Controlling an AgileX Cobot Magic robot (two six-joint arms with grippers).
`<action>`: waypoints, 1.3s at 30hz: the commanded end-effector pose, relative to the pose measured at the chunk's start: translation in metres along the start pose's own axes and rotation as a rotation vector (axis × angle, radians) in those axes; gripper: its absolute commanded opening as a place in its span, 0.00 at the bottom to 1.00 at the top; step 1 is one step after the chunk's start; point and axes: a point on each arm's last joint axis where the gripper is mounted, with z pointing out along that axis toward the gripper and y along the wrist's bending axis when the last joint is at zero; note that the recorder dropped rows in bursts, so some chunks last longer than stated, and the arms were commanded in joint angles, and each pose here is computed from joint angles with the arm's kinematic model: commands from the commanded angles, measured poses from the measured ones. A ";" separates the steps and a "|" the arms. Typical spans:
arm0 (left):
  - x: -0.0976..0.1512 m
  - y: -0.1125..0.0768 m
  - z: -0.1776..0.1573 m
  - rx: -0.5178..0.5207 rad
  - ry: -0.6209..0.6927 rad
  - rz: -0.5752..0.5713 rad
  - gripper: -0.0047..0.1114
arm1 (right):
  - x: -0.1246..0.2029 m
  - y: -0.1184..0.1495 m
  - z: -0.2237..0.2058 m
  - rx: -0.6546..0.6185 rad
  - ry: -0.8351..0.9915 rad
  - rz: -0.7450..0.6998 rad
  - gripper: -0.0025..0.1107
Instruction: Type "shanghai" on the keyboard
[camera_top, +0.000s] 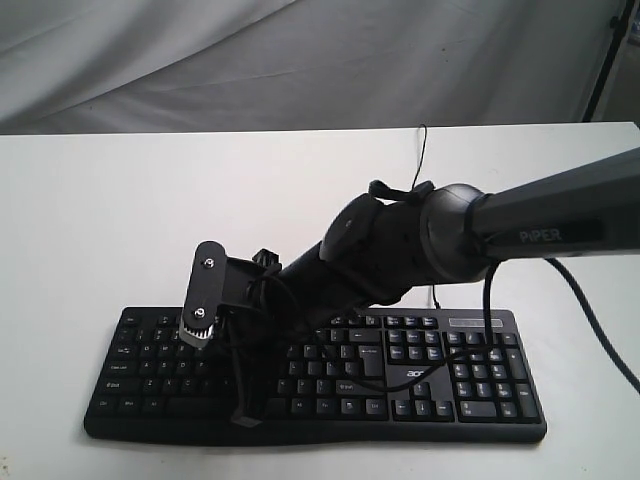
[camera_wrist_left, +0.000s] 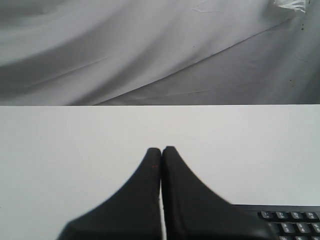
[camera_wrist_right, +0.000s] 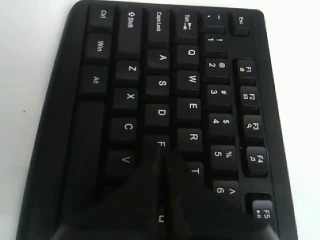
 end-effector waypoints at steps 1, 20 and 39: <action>0.000 0.000 0.000 0.005 0.004 -0.005 0.05 | -0.002 -0.001 0.001 0.007 -0.006 -0.006 0.02; 0.000 0.000 0.000 0.005 0.004 -0.005 0.05 | 0.001 -0.001 0.006 0.006 -0.011 -0.005 0.02; 0.000 0.000 0.000 0.005 0.004 -0.005 0.05 | 0.002 0.000 0.006 -0.001 0.000 -0.030 0.02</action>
